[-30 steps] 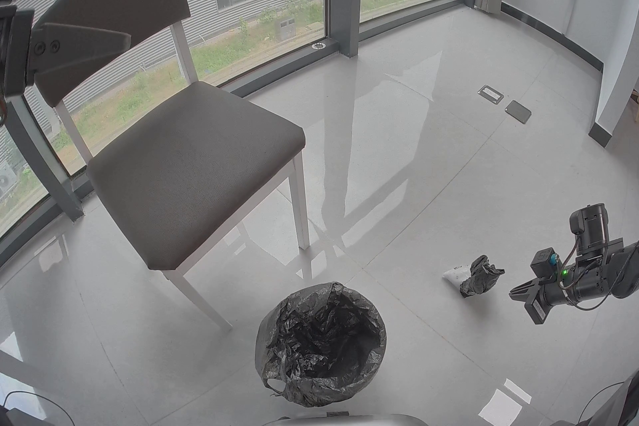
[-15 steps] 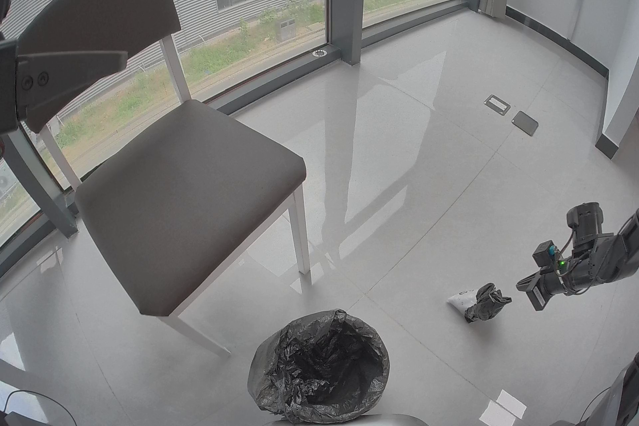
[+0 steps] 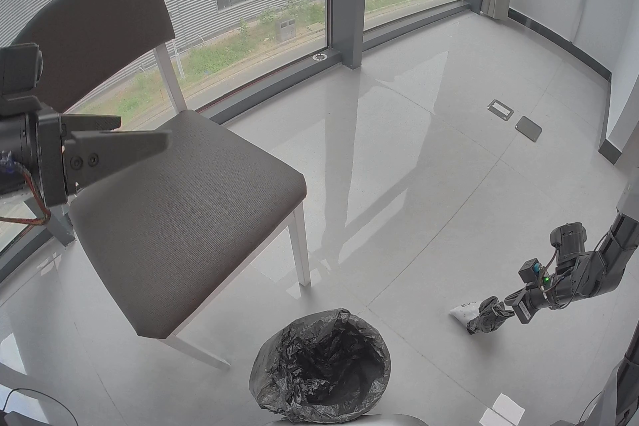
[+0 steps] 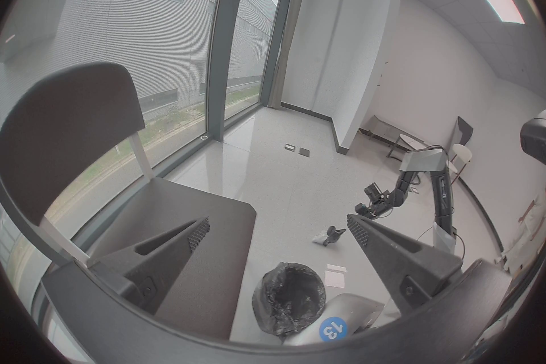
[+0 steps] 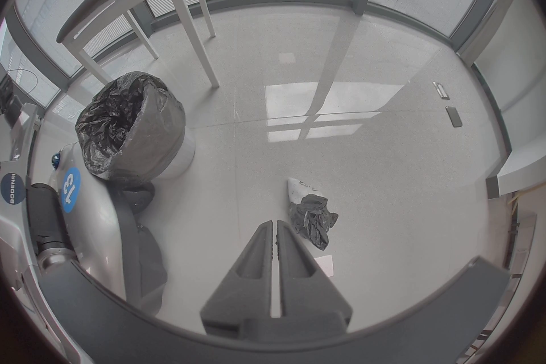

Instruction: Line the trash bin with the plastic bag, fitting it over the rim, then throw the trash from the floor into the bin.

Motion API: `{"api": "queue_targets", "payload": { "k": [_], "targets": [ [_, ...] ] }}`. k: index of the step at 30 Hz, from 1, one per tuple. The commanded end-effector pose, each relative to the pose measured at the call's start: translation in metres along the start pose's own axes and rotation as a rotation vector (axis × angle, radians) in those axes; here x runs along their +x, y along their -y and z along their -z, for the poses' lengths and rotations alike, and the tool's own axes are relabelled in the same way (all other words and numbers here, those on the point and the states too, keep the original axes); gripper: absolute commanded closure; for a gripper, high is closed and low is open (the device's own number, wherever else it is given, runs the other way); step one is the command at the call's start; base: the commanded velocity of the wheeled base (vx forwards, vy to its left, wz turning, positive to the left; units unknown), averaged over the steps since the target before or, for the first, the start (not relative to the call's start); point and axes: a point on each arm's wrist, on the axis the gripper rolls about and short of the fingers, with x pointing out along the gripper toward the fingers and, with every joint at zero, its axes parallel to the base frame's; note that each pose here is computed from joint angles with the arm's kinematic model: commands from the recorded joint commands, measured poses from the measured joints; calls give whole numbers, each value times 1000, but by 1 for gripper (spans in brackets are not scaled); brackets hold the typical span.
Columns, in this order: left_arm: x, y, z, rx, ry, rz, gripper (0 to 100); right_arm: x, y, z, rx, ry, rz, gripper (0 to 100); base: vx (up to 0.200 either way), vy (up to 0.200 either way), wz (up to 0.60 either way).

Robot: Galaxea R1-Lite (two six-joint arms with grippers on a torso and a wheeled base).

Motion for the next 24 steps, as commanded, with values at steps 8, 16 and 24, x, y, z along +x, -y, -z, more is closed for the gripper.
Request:
{"api": "queue_targets", "payload": {
  "k": [8,16,24],
  "targets": [
    [17,2,5,13,-19,24,0,18,-3,13,19,-44,-34,100,-175,0,0],
    [38,-2,7,12,53,18,0,58,26,17,33,3,41,100,0,0,0],
    [47,-2,12,-35,25,-28,0,82,68,10,48,63,129,100,0,0,0]
  ]
}}
